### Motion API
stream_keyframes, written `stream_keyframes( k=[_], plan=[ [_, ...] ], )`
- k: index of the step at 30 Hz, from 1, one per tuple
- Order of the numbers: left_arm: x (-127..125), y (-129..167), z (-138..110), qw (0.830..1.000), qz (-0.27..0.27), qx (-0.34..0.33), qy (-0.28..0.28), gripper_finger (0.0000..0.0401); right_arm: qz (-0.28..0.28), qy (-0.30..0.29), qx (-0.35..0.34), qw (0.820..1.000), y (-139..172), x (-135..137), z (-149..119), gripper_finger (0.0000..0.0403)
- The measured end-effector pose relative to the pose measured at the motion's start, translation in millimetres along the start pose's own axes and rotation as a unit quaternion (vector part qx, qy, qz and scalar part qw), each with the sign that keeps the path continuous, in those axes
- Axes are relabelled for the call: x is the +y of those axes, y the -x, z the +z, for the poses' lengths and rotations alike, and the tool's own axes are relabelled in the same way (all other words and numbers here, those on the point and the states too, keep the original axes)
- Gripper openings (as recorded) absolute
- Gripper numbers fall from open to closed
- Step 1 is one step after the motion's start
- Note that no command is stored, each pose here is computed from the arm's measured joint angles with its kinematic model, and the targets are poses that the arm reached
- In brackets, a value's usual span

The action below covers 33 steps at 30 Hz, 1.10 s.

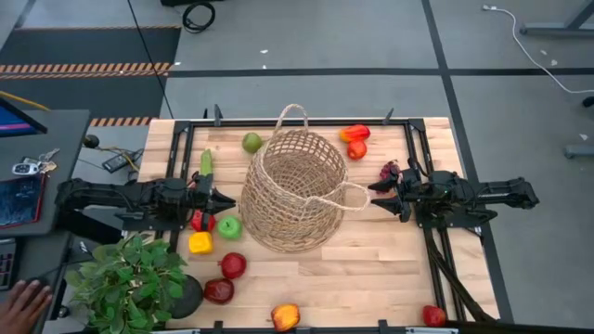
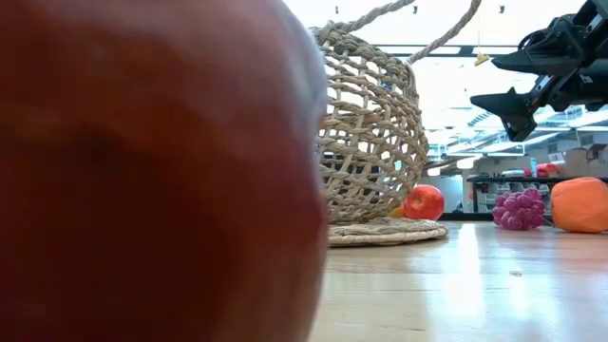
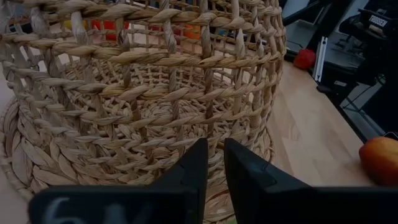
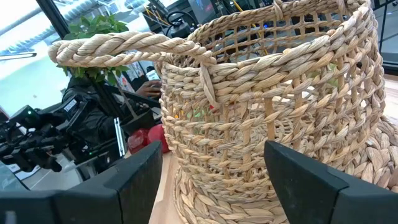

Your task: Build produce basket

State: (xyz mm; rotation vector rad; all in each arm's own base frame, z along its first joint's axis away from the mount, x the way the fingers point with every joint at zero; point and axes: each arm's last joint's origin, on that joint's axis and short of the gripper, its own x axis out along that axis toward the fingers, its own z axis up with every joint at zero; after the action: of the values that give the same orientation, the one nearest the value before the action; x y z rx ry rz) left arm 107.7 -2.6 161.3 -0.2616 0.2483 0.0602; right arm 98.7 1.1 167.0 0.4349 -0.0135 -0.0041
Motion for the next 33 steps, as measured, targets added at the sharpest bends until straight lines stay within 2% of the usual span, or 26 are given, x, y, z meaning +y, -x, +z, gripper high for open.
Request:
stream_keyframes(
  k=[33],
  plan=[
    [0.0,0.0,0.0,1.000,0.000,0.000,0.000,0.0059,0.000,0.000,0.000,1.000,0.0,0.0,0.1,0.0284]
  ],
)
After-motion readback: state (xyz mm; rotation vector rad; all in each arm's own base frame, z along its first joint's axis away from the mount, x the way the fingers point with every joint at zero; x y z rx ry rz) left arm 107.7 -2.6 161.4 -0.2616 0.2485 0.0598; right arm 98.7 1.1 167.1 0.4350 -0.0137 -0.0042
